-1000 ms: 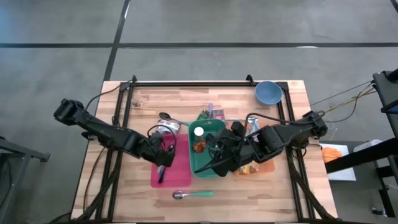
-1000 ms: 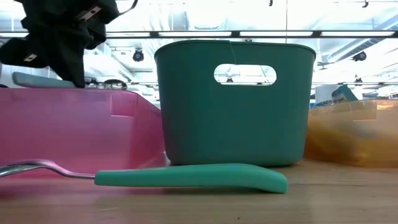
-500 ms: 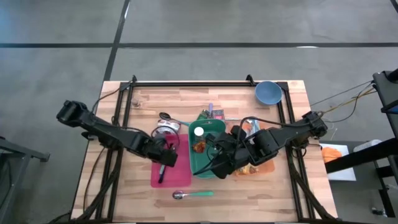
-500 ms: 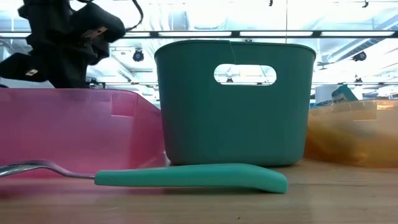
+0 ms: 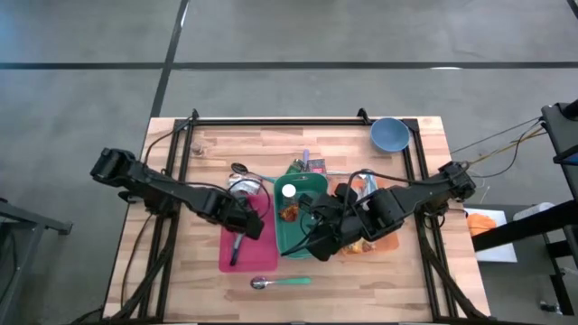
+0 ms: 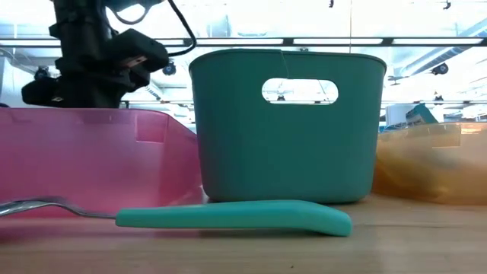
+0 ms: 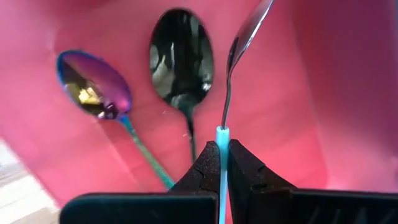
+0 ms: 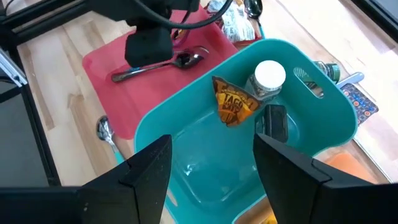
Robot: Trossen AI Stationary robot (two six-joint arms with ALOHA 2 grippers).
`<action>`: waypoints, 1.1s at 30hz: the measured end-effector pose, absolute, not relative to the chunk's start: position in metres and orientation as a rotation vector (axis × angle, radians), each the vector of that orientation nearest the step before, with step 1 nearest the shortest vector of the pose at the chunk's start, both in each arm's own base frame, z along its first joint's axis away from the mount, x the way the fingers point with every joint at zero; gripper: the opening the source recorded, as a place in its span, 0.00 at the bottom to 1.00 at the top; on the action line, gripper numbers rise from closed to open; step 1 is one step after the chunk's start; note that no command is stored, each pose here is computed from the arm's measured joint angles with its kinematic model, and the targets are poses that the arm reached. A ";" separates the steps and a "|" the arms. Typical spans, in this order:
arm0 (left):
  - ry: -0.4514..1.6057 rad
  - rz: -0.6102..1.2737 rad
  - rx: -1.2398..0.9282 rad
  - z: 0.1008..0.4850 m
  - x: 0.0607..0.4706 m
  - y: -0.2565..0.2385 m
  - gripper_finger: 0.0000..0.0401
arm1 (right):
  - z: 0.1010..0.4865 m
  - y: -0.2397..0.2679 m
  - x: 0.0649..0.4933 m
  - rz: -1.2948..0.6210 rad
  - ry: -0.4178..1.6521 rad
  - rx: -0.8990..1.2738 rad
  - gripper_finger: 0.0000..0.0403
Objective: Pick & Place Food Item
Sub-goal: Put the blue spoon into the pink bin
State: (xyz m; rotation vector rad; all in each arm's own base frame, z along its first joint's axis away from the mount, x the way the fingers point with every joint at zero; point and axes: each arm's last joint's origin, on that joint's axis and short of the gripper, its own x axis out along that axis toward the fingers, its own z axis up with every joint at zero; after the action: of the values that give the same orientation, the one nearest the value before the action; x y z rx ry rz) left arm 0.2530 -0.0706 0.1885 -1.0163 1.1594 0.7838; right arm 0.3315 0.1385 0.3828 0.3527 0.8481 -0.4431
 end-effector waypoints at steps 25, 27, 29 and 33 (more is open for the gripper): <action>1.155 0.823 -1.036 0.149 0.280 -0.072 0.00 | 0.382 0.139 0.332 -0.443 0.846 0.366 0.55; 1.150 0.825 -1.037 0.150 0.280 -0.072 0.00 | 0.382 0.139 0.332 -0.443 0.846 0.365 0.55; 1.148 0.828 -1.034 0.150 0.280 -0.072 0.01 | 0.382 0.139 0.332 -0.444 0.848 0.364 0.55; 1.142 0.832 -1.029 0.150 0.280 -0.072 0.06 | 0.381 0.139 0.332 -0.443 0.849 0.364 0.55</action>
State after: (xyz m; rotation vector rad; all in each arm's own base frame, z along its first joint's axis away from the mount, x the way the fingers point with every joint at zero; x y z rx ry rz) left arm 0.2799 -0.0720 0.1495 -1.0286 1.1421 0.8323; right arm 0.3316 0.1394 0.3814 0.3638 0.8486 -0.4431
